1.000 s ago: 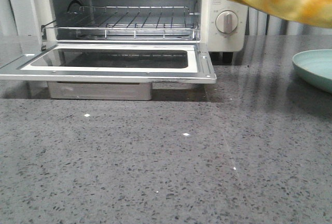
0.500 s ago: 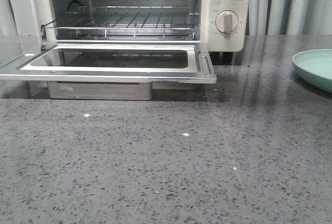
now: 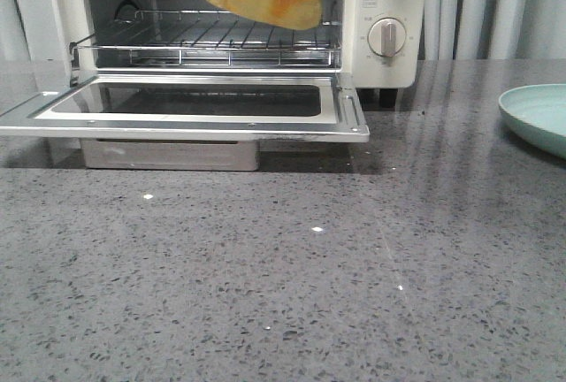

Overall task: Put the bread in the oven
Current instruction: 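Carry the held bread into the open oven and lower onto the rack, then open right gripper to release the bread and pull back out of oven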

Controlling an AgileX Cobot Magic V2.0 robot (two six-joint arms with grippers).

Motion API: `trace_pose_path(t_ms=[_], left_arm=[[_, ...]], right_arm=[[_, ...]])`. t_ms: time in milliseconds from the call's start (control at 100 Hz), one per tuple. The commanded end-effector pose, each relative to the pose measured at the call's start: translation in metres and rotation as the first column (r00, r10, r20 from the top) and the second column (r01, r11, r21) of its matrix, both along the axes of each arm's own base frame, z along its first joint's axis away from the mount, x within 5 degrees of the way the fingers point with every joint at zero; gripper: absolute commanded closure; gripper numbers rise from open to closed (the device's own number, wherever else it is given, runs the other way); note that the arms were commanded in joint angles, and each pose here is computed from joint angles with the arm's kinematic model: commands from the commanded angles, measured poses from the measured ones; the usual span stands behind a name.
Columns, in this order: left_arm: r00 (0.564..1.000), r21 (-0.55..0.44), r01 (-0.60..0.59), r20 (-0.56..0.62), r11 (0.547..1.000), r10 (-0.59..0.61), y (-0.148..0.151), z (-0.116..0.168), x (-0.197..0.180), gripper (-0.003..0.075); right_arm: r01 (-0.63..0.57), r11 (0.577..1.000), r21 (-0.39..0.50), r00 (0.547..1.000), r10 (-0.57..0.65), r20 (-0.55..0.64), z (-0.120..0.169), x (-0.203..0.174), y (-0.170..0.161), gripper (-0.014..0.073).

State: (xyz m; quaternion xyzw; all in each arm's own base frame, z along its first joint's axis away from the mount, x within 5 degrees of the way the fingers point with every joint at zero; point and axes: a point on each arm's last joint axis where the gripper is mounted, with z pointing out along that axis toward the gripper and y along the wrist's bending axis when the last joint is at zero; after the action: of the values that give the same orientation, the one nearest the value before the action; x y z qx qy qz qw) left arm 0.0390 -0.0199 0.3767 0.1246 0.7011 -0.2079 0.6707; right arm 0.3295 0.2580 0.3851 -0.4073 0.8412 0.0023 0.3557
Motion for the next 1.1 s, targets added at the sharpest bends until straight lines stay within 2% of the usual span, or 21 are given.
trace_pose_path(t_ms=[0,470,740,790,860,1000,1050,1090], left_arm=[[0.997,-0.046,-0.001,0.076,0.999,0.004,0.001,0.015,-0.002,0.0742],[0.997,-0.046,-0.001,0.076,0.999,0.004,0.001,0.015,-0.002,0.0742],[0.997,-0.046,-0.001,0.076,0.999,0.004,0.001,0.015,-0.002,0.0742],[0.997,-0.046,-0.001,0.076,0.999,0.004,0.001,0.015,-0.002,0.0742],[0.997,-0.046,-0.001,0.076,0.999,0.004,0.001,0.015,-0.002,0.0742],[0.997,-0.046,-0.001,0.076,0.999,0.004,0.001,0.015,-0.002,0.0742],[0.997,-0.046,-0.001,0.076,0.999,0.004,0.001,0.015,-0.002,0.0742],[0.997,-0.046,-0.001,0.076,0.999,0.004,0.001,0.015,-0.002,0.0742]], right_arm=[[-0.017,0.999,0.046,0.984,0.008,0.180,0.032,0.002,-0.005,0.0670],[-0.039,0.998,-0.053,0.930,0.056,0.363,0.009,0.034,0.012,0.0670],[-0.044,0.996,-0.083,0.935,0.071,0.348,-0.011,0.045,0.020,0.0664],[-0.043,0.996,-0.084,0.936,0.069,0.345,-0.013,0.046,0.020,0.0634],[-0.042,0.996,-0.083,0.937,0.068,0.342,-0.014,0.046,0.021,0.0543],[-0.045,0.996,-0.081,0.935,0.071,0.348,-0.014,0.047,0.021,0.0261],[-0.047,0.996,-0.079,0.933,0.072,0.353,-0.014,0.047,0.022,0.0214],[-0.048,0.996,-0.078,0.932,0.073,0.355,-0.013,0.047,0.022,0.0209]])
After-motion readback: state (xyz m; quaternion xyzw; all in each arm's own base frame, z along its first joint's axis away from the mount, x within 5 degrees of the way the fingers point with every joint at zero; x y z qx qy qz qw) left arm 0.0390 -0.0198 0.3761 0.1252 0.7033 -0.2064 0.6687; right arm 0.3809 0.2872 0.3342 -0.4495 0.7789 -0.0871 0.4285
